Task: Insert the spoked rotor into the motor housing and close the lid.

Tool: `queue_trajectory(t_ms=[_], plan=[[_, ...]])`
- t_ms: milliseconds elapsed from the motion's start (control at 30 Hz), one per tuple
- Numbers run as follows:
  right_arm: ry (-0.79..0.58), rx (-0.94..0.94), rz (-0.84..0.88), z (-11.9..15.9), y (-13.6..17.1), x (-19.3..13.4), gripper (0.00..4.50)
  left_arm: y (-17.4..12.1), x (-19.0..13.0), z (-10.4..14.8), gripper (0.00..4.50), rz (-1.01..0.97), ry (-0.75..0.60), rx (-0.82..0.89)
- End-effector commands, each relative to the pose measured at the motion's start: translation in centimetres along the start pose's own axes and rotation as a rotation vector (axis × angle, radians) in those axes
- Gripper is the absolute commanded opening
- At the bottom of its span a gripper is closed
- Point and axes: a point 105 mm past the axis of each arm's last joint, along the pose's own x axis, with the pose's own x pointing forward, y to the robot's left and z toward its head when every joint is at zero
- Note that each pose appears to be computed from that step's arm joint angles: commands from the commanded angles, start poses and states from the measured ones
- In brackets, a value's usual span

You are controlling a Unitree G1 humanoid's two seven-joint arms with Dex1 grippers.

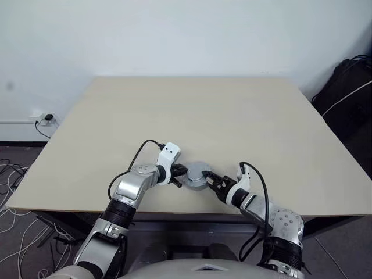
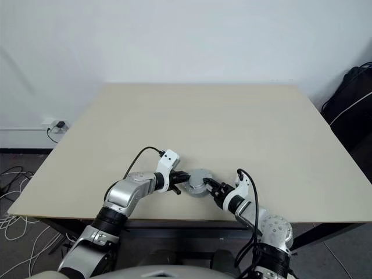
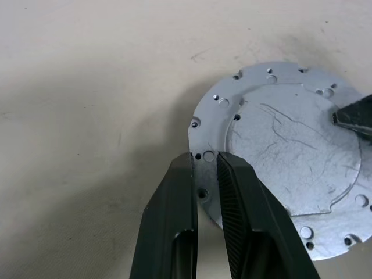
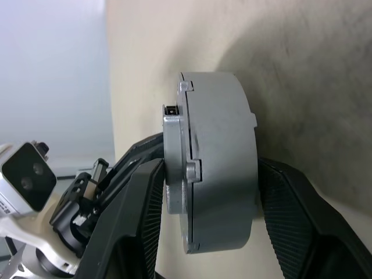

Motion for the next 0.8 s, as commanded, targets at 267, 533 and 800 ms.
queue_trajectory(t_ms=[267, 533, 800], plan=[[0.112, -0.040, 0.035, -1.9, 0.9, 0.0, 2.17, -2.3, 0.9, -1.0, 0.65, -0.095, 0.038, -0.017], [0.101, -0.027, 0.029, -2.1, 0.9, 0.6, 2.17, -2.2, 0.5, -0.1, 0.65, -0.079, -0.017, -0.024], [0.086, -0.006, 0.043, -2.2, 0.9, 0.4, 2.17, 1.5, -3.3, 6.2, 0.65, 0.334, -0.521, -0.054]])
